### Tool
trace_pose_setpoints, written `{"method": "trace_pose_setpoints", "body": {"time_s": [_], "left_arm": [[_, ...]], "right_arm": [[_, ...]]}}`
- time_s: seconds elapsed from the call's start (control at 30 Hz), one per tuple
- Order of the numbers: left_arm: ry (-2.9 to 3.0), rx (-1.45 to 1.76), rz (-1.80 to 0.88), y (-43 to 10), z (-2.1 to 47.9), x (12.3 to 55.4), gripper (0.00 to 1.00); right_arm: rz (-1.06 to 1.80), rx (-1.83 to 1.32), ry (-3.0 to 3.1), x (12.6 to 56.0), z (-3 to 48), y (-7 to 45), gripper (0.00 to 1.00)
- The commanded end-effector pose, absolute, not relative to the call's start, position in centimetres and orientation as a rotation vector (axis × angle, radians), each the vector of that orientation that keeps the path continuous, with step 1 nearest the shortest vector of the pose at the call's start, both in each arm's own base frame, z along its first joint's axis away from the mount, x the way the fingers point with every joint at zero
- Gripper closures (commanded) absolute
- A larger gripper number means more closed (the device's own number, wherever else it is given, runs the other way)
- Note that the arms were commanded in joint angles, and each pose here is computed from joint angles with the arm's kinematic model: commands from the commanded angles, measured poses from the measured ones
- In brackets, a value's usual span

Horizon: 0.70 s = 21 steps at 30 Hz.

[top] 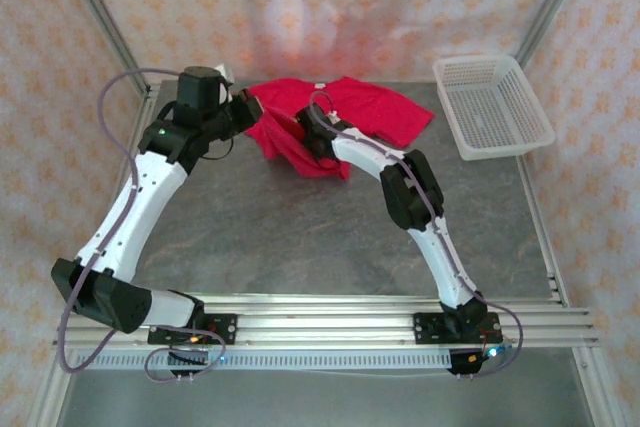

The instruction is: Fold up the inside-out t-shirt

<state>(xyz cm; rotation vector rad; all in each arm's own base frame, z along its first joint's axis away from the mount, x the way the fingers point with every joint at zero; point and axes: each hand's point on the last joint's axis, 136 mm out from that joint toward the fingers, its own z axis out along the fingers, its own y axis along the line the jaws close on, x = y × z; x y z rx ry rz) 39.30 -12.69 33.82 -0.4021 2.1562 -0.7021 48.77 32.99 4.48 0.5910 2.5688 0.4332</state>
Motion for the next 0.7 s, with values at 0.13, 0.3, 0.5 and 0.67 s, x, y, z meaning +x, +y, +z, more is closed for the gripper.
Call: {"method": "trace_pose_setpoints", "body": {"time_s": [0.13,0.3,0.5,0.67], "left_arm": [[2.372,-0.504,-0.469,-10.3,24.6,42.8,1.00],[2.442,-0.541,-0.409,-9.4,20.2,43.8,1.00],[2.501,-0.605,-0.410,-9.4,14.6,42.2,1.00],[2.581,-0.628,-0.303,-8.2,10.3,41.7,1.00]], "right_arm": [[0.624,0.315,2.513,42.1,17.5,31.5,1.00],[0.739,0.306,2.335,40.6,26.6,29.4,1.00],[0.915,0.314,2.165,40.0,35.6,28.4,1.00],[1.163,0.295,2.128,37.6,40.5,28.6,1.00]]}}
